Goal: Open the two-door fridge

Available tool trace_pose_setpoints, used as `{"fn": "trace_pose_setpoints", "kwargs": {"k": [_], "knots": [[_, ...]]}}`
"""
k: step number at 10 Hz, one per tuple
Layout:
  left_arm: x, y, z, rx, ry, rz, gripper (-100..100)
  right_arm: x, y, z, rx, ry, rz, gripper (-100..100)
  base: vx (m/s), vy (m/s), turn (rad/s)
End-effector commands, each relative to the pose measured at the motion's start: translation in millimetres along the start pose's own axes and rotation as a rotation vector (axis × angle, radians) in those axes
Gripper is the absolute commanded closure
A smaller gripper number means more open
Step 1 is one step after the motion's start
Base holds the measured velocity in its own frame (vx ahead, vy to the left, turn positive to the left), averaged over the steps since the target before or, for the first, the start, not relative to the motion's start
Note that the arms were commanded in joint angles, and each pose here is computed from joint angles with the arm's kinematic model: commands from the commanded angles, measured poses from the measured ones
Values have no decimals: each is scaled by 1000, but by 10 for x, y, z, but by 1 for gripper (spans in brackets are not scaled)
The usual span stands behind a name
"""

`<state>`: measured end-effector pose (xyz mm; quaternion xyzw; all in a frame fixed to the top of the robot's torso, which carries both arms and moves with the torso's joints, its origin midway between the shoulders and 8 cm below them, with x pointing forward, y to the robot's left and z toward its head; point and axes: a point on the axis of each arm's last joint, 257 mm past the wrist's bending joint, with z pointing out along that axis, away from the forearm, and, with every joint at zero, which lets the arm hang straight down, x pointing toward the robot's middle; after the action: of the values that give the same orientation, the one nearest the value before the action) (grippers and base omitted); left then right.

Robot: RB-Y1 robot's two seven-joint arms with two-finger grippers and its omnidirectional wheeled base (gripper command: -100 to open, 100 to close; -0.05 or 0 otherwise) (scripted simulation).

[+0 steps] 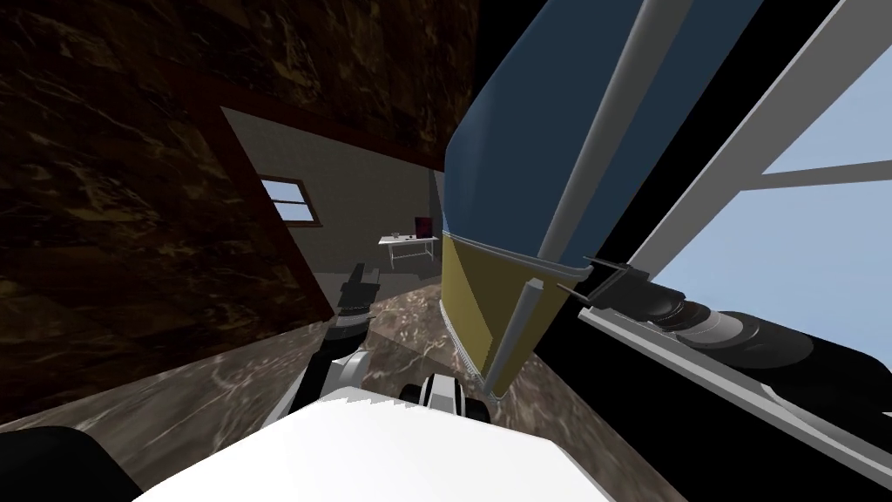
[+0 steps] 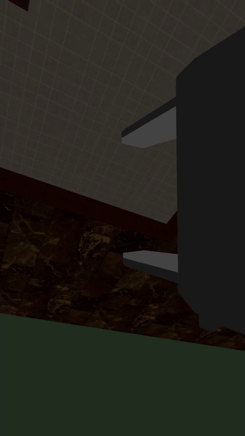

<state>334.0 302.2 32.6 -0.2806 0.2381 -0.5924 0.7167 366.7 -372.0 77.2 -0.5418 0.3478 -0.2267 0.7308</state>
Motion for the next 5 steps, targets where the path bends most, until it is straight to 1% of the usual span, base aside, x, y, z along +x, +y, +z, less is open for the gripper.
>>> {"fn": "trace_pose_setpoints", "kwargs": {"k": [1,3,4,5], "knots": [[0,0,0,0,0,0,0,-19,-137,41,-49,-10,-138,-100,71,80,-42],[1,-1,0,0,0,0,0,-38,-200,63,-76,-18,-207,-100,78,81,-22],[0,0,0,0,0,0,0,-54,-235,80,-92,-23,-246,-100,59,73,-88],[0,0,0,0,0,0,0,-35,-190,63,-86,-19,-214,-100,15,27,-40]]}}
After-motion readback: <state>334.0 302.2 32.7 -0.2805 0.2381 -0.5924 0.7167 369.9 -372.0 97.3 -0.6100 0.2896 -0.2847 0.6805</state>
